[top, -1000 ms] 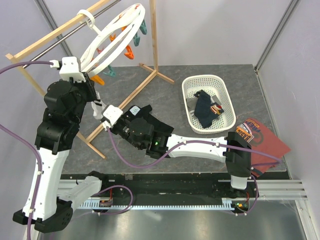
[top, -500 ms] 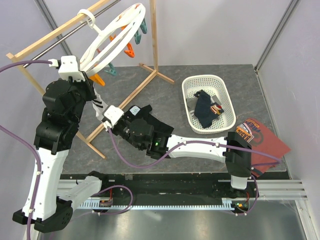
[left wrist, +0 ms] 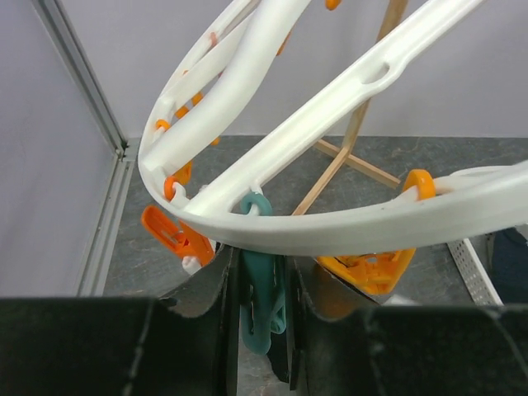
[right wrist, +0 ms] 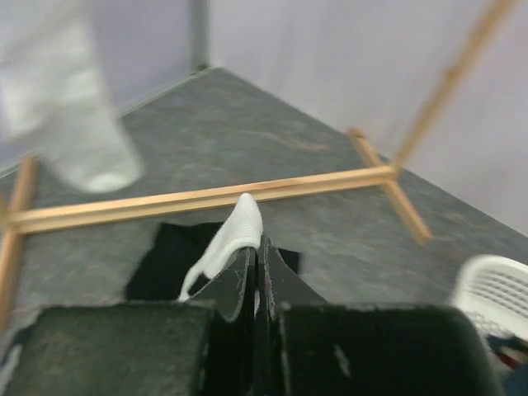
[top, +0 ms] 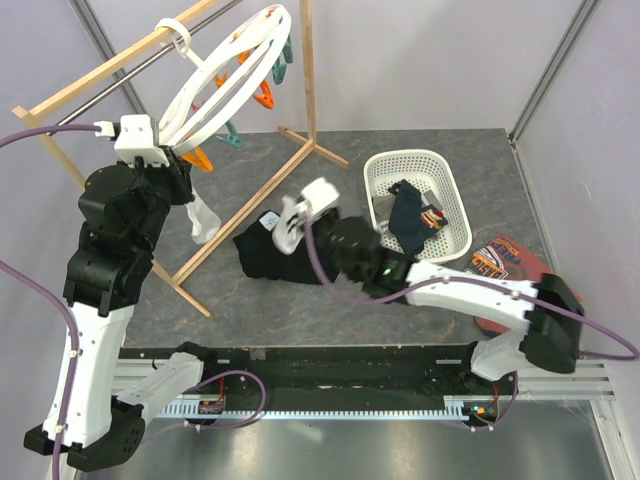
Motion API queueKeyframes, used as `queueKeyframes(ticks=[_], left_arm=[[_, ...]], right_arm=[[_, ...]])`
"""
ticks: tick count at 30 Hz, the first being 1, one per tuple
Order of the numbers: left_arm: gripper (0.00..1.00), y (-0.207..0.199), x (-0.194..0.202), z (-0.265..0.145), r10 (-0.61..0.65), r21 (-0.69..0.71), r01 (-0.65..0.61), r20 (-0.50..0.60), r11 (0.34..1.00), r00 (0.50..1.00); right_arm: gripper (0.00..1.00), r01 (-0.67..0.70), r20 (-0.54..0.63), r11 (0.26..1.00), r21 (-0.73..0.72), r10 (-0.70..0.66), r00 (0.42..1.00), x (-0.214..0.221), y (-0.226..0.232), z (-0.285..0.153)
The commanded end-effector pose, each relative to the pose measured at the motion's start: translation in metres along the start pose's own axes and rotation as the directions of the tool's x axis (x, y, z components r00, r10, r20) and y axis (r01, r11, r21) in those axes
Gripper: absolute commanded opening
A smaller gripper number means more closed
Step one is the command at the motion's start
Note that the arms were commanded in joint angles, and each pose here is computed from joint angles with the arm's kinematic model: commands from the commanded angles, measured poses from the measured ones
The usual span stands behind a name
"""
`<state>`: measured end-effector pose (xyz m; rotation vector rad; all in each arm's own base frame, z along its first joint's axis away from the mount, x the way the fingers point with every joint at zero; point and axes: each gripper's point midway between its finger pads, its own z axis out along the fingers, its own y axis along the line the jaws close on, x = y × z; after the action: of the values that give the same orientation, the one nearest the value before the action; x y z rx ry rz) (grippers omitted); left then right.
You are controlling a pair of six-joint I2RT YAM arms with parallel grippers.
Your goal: Remove the socks clipped to the hanger
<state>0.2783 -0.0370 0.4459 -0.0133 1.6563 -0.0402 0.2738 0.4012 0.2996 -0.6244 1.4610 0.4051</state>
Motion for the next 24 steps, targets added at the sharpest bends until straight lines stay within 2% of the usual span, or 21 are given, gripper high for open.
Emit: queueKeyframes(ticks=[1,6,8,14,17,18,20,23,24], left_arm=[[0.11,-0.020,-0.018,-0.012,-0.054,0.121,0.047,0.053,0.992,0.997],[0.22,-0.033,-0.018,-0.019,-0.082,0.199,0.069,0.057,0.977,0.995],[0.27,-0.039,-0.019,-0.023,-0.095,0.235,0.078,0.066,0.969,0.993],[0.34,-0.052,-0.021,-0.033,-0.136,0.317,0.103,0.084,0.943,0.987],[0.38,-0.062,-0.019,-0.041,-0.168,0.379,0.127,0.078,0.917,0.983],[0.39,-0.064,-0.019,-0.042,-0.175,0.392,0.131,0.079,0.911,0.981],[0.41,-0.069,-0.018,-0.044,-0.185,0.417,0.136,0.079,0.898,0.980],[0.43,-0.072,-0.017,-0.044,-0.193,0.431,0.143,0.075,0.891,0.978],[0.43,-0.073,-0.017,-0.044,-0.194,0.438,0.143,0.074,0.888,0.978]], right_arm=[[0.01,-0.017,-0.008,0.979,0.201,0.019,1.000,-0.012,-0.097,-0.022],[0.03,0.047,-0.071,0.912,0.407,-0.020,0.997,0.000,-0.201,-0.039],[0.09,0.043,-0.095,0.883,0.467,0.002,0.996,0.012,-0.239,-0.043],[0.19,0.018,-0.203,0.830,0.558,0.115,0.972,0.079,-0.303,-0.045],[0.34,0.019,-0.268,0.801,0.599,0.178,0.947,0.115,-0.324,-0.043],[0.42,0.012,-0.282,0.791,0.612,0.205,0.937,0.116,-0.328,-0.042],[0.50,0.030,-0.334,0.779,0.626,0.233,0.914,0.123,-0.331,-0.045],[0.60,-0.049,-0.288,0.803,0.595,0.269,0.919,0.098,-0.321,-0.041],[0.68,-0.086,-0.265,0.818,0.569,0.282,0.922,0.091,-0.314,-0.038]])
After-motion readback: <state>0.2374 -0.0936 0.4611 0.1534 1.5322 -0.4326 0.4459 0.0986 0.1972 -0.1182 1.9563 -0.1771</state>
